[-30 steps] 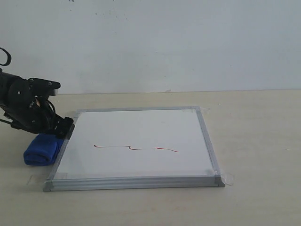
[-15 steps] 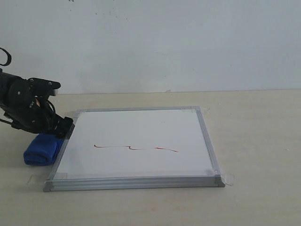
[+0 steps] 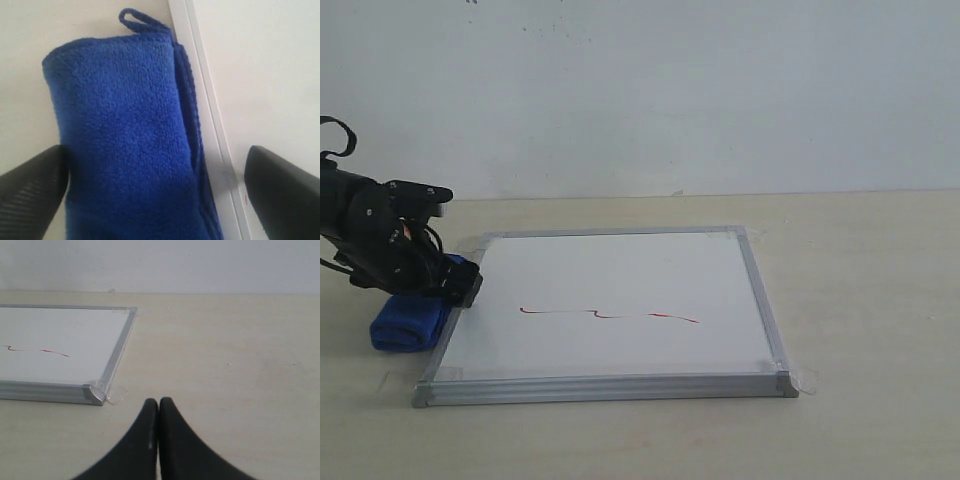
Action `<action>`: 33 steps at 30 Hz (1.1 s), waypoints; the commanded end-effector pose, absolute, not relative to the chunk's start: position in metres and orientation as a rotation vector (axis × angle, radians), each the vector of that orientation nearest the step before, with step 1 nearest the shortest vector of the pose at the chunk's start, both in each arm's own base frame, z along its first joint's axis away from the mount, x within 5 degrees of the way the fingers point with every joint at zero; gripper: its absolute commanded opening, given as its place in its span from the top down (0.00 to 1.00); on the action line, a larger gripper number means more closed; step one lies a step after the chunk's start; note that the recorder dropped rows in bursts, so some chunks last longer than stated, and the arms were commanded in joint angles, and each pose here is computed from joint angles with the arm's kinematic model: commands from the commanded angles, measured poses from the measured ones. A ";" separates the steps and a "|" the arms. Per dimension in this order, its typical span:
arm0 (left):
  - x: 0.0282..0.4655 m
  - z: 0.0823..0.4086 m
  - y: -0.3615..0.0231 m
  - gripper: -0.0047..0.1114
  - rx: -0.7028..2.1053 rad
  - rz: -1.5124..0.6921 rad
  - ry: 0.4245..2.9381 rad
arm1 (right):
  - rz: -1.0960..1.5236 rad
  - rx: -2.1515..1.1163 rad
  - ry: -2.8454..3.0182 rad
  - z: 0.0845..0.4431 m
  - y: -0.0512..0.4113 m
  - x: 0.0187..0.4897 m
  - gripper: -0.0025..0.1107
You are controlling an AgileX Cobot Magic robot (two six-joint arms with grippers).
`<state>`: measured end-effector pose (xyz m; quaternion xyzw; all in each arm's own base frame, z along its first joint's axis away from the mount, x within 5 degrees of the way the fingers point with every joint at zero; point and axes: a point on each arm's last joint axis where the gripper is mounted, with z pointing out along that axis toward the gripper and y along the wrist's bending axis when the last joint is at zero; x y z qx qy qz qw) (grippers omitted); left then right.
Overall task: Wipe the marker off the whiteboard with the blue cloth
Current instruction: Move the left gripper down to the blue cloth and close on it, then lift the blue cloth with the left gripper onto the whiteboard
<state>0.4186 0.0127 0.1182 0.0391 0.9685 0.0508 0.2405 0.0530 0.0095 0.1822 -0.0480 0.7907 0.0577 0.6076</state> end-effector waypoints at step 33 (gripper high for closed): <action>0.416 0.138 -0.068 0.93 0.630 0.114 2.527 | 0.132 -0.108 1.814 0.183 0.009 0.053 0.98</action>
